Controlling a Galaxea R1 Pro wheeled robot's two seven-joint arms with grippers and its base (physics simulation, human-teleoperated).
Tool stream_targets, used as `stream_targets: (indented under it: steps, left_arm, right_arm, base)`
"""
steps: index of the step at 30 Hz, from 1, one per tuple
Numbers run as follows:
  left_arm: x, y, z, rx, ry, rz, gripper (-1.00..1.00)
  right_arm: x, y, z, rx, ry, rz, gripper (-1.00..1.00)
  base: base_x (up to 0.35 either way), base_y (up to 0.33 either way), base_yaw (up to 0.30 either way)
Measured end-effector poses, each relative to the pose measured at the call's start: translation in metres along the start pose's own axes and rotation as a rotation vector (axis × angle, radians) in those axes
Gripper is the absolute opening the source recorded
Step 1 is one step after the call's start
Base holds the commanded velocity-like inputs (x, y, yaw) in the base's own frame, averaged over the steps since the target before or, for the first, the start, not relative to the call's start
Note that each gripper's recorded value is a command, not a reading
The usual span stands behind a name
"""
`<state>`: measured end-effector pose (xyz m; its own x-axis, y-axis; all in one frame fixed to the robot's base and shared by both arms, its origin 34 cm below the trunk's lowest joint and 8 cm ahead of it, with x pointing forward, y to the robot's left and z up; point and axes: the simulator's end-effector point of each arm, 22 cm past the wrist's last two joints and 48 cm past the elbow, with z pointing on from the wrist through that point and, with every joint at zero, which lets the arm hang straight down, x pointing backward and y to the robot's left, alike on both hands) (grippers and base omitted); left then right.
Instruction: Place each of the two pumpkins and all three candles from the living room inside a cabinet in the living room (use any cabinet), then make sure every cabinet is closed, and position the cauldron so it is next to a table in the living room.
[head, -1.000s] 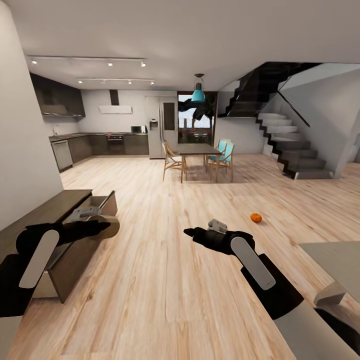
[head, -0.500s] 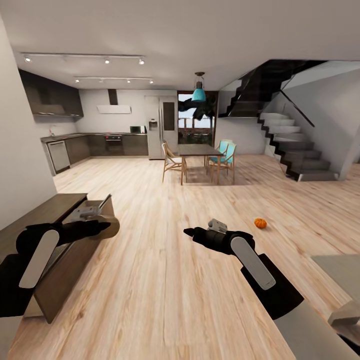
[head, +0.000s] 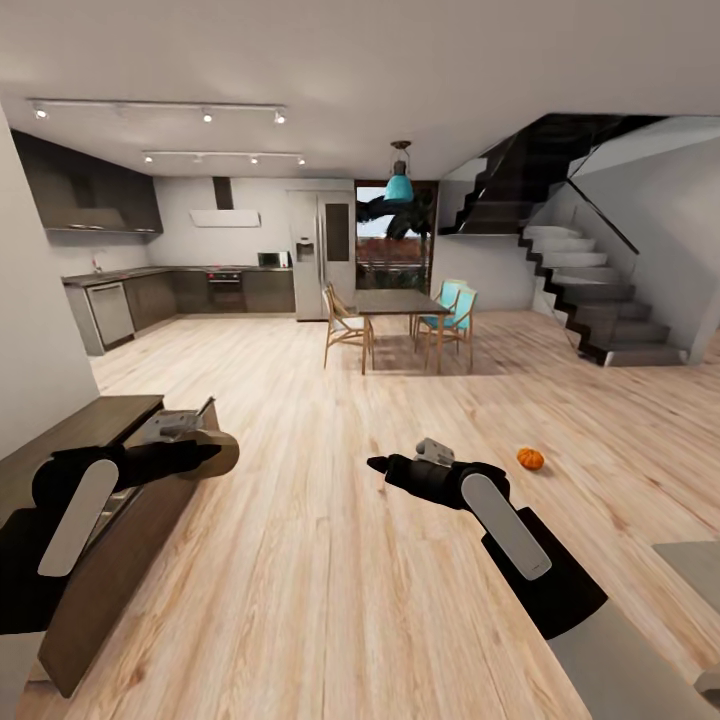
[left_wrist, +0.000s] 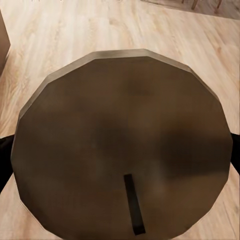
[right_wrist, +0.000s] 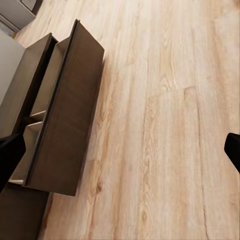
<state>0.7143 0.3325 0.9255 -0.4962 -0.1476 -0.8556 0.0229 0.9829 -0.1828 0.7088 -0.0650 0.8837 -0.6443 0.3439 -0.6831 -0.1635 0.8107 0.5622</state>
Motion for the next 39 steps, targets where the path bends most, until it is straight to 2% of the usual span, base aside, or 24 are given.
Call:
stream_targets:
  steps: [39]
  left_arm:
    - [-0.0002,-0.0005,-0.0001,0.000,-0.001,0.002,-1.00]
  right_arm:
    - [-0.0001,-0.0002,-0.0001,0.000,0.000,0.000,1.00]
  base:
    - [0.335,0.000,0.000]
